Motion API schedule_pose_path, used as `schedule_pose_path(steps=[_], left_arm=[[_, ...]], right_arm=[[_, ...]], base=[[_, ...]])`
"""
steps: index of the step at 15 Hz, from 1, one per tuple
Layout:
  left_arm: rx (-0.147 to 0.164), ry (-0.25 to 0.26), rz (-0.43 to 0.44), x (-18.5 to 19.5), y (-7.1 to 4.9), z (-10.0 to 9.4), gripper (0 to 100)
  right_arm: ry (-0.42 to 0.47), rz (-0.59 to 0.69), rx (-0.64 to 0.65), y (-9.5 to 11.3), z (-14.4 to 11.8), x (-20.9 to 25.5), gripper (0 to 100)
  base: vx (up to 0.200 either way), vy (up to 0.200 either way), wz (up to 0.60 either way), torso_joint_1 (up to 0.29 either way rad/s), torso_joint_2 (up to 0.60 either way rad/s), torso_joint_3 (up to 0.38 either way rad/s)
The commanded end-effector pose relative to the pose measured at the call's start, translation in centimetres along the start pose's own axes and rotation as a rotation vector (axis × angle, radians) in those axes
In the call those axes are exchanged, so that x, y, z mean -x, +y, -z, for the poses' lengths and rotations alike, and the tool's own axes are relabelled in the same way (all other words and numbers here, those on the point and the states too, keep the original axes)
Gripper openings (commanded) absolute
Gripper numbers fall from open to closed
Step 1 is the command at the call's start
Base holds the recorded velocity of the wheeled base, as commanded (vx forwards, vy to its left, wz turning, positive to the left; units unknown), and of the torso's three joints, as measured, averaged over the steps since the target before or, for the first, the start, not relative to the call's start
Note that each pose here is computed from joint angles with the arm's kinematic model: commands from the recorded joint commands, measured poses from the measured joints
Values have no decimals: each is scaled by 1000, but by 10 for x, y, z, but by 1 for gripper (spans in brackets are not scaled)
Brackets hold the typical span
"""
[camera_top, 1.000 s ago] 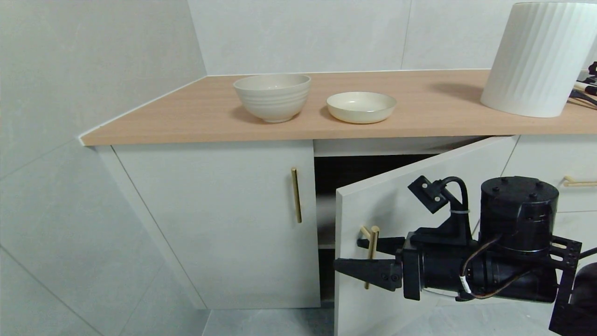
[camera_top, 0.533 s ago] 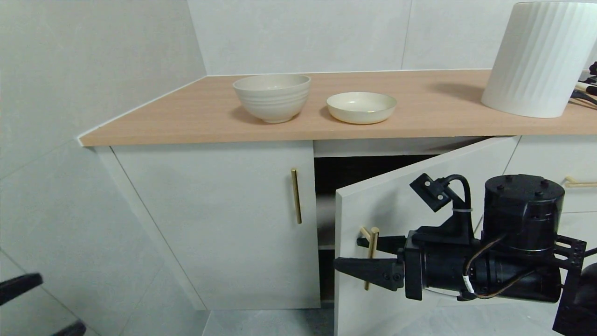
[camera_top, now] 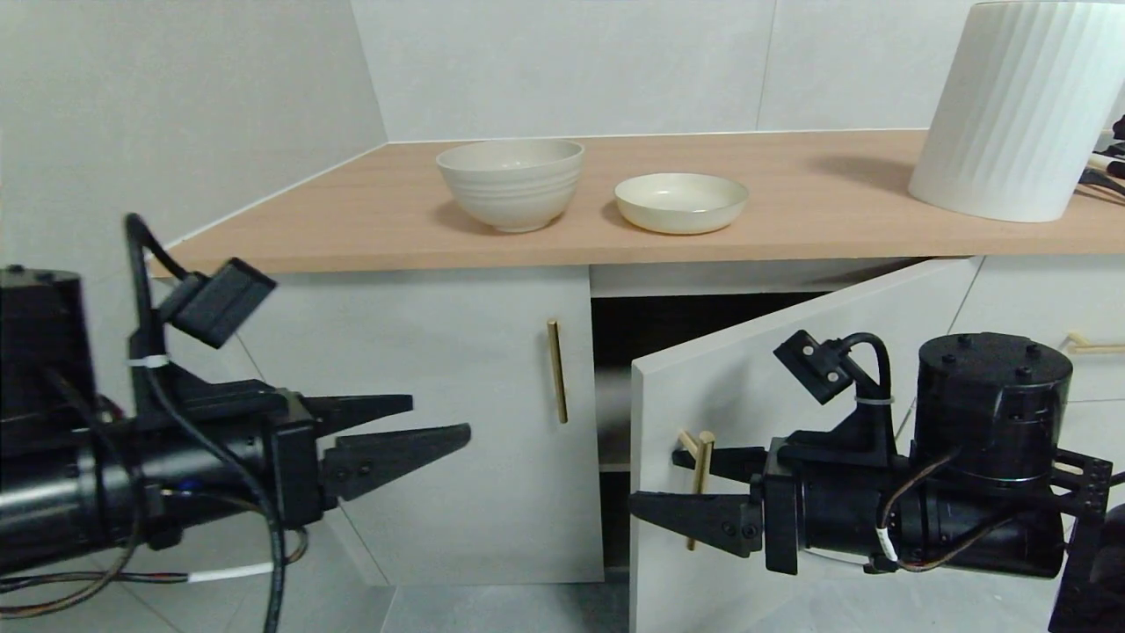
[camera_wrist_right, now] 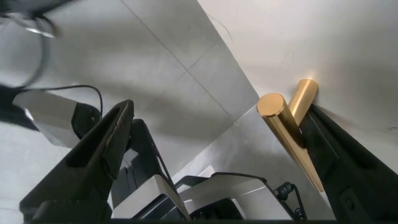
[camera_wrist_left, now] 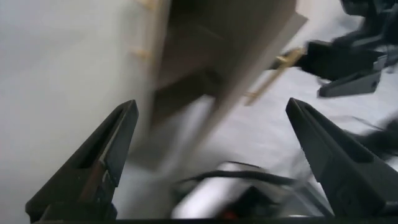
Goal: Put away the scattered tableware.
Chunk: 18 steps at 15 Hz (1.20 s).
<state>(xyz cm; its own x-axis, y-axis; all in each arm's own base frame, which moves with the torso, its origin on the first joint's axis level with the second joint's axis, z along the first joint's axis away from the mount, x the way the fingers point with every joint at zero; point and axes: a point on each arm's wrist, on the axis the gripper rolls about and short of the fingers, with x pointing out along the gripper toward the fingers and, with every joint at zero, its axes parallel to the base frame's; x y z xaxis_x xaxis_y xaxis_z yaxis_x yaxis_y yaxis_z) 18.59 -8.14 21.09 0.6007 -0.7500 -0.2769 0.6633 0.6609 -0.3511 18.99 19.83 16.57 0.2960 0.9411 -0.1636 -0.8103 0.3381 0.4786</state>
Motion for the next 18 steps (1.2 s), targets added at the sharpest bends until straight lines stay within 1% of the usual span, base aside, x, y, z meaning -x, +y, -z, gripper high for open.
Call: schedule_pose_path(steps=[1, 2, 4, 7, 8, 9, 10, 11, 12, 14, 16, 18], left_arm=[[71, 143, 33, -57, 19, 36, 100], [72, 141, 22, -64, 24, 42, 100], [69, 130, -7, -70, 29, 46, 100], [66, 122, -21, -70, 29, 45, 100], [67, 124, -21, -70, 29, 46, 0], [75, 123, -16, -71, 27, 45, 0], [75, 123, -16, -71, 27, 45, 0], [109, 108, -6, -72, 25, 41, 0], [118, 105, -1, -73, 23, 39, 0], [111, 88, 5, -75, 23, 36, 0], [97, 51, 22, -81, 25, 33, 0], [119, 26, 45, -91, 25, 33, 0]], right_arm=[[17, -8, -5, 1, 3, -2, 100], [18, -8, -6, 1, 4, -2, 100], [19, -7, -7, 1, 4, -2, 100], [21, -5, -10, 0, 5, -2, 100], [22, -6, -10, 0, 5, -2, 100], [22, -6, -10, 0, 5, -2, 100], [22, -6, -10, 0, 5, -2, 100], [24, -5, -11, 0, 5, -2, 100], [27, -4, -13, -1, 6, -3, 100], [27, -4, -13, -1, 6, -3, 100], [30, -4, -12, -1, 7, -2, 100], [24, -7, -9, 1, 6, -1, 100]], base=[[0, 0, 0, 0, 0, 0], [0, 0, 0, 0, 0, 0], [0, 0, 0, 0, 0, 0], [0, 0, 0, 0, 0, 0], [0, 0, 0, 0, 0, 0], [0, 0, 0, 0, 0, 0], [0, 0, 0, 0, 0, 0], [0, 0, 0, 0, 0, 0], [0, 0, 0, 0, 0, 0], [0, 0, 0, 0, 0, 0], [0, 0, 0, 0, 0, 0], [0, 0, 0, 0, 0, 0]])
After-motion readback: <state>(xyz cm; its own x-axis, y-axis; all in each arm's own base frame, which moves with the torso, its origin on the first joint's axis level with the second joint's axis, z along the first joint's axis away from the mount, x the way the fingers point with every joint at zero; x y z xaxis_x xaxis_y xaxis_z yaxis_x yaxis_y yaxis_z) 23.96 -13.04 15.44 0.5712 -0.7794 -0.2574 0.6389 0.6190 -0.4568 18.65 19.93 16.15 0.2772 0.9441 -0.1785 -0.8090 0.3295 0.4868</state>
